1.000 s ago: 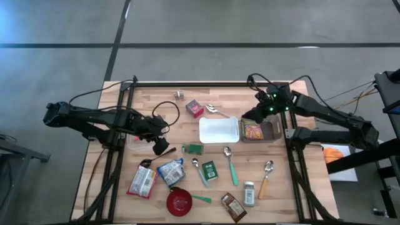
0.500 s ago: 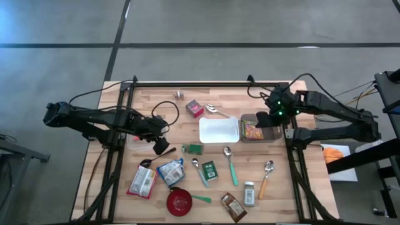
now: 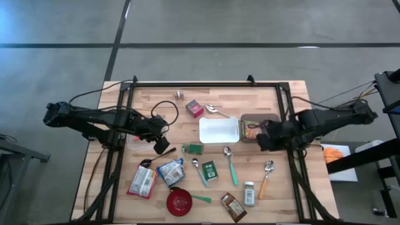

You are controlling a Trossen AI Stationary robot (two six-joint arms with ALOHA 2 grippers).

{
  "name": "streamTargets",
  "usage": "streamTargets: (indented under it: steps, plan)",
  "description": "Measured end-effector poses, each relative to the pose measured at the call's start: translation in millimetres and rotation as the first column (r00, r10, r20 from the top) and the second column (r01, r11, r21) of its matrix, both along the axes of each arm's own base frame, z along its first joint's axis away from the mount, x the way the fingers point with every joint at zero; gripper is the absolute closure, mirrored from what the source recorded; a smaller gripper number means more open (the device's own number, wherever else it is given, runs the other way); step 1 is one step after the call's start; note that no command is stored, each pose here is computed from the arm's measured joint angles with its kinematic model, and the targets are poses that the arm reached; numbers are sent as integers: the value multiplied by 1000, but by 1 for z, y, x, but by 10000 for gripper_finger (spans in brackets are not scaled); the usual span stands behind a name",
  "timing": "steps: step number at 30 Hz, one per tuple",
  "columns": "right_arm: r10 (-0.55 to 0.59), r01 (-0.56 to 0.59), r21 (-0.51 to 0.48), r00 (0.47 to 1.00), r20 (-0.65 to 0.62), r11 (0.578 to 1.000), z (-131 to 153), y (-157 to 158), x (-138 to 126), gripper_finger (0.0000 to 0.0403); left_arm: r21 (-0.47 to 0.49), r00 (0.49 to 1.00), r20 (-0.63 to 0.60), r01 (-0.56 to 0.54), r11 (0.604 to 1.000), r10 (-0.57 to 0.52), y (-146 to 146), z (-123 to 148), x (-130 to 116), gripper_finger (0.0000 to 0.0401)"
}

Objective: Pick & Place Food Item
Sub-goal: Put the yellow spoon into the transparent bin

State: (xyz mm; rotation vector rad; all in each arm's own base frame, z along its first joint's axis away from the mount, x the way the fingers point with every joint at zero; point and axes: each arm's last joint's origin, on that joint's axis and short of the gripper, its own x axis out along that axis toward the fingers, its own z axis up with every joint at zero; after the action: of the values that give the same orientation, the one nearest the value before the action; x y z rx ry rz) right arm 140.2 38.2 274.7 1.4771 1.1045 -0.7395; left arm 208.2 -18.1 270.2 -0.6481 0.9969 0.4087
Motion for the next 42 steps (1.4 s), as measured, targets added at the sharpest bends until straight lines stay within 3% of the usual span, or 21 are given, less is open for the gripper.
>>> streamTargets:
  steps: [8, 15, 25, 42]
  plan:
    - [-82, 83, 45, 996, -21, 996, -24, 39, 4, 184, 1, 1000, 0, 2, 1000, -2, 0, 0, 0, 95]
    - [-76, 80, 33, 989, -126, 996, -47, 72, 17, 184, 4, 1000, 5, 8, 1000, -8, 0, 0, 0, 95]
    - [-54, 63, 47, 982, -182, 997, -68, 105, 27, 184, -10, 999, 5, 37, 999, -37, -1, 0, 1, 94]
    - [-61, 40, -68, 938, -342, 997, -110, 120, 30, 184, -49, 996, 8, 85, 995, -84, -2, 1, 1, 94]
